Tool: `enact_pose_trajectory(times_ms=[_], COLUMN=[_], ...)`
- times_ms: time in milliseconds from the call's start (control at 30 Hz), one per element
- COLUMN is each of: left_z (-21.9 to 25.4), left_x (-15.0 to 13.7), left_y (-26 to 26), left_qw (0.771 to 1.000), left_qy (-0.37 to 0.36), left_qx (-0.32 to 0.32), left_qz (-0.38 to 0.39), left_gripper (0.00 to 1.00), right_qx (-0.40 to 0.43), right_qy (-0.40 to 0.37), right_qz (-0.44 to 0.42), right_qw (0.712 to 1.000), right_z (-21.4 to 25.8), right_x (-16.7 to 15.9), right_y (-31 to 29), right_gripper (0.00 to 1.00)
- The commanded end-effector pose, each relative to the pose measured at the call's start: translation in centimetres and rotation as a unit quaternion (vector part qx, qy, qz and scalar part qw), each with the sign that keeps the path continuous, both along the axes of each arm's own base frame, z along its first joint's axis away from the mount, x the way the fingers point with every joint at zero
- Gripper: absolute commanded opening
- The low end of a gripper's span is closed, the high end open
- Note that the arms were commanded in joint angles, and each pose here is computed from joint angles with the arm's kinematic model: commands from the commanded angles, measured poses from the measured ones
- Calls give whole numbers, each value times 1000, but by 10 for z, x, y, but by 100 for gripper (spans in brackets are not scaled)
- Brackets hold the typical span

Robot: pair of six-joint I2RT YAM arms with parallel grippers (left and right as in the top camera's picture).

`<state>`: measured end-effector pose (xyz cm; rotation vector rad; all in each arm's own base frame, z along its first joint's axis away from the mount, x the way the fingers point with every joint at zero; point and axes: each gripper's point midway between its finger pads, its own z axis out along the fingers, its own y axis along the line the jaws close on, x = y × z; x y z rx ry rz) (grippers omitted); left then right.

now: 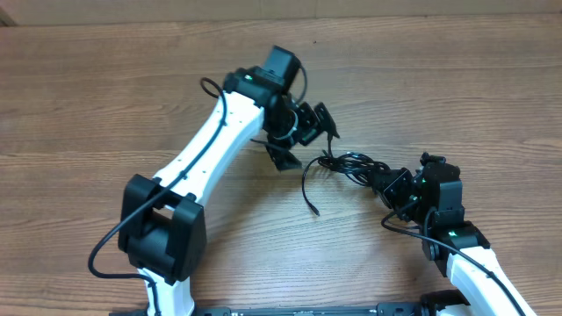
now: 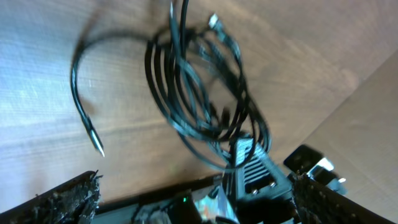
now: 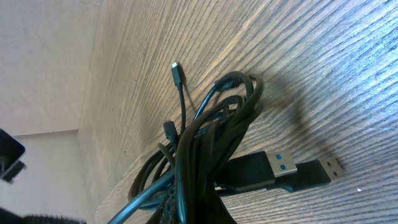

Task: Untangle cables

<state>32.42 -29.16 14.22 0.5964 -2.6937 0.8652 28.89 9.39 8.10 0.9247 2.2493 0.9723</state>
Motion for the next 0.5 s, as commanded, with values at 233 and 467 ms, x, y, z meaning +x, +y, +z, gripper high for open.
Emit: enact_pose_trajectory(times_ms=[233,467], left_z=[-13,-36], left_x=[-22,-24], left_y=[-19,-25], left_qw=[990,982], left_qy=[74,79], left_qx=[63,88], left_qz=[100,149], left_gripper=[94,100], right_qx=[0,0], right_qy=[-14,-14], right_qz=[5,5], right_qw=[1000,1000], right_z=[6,6], right_x=[3,3], right_y=[1,1], right_gripper=[4,4])
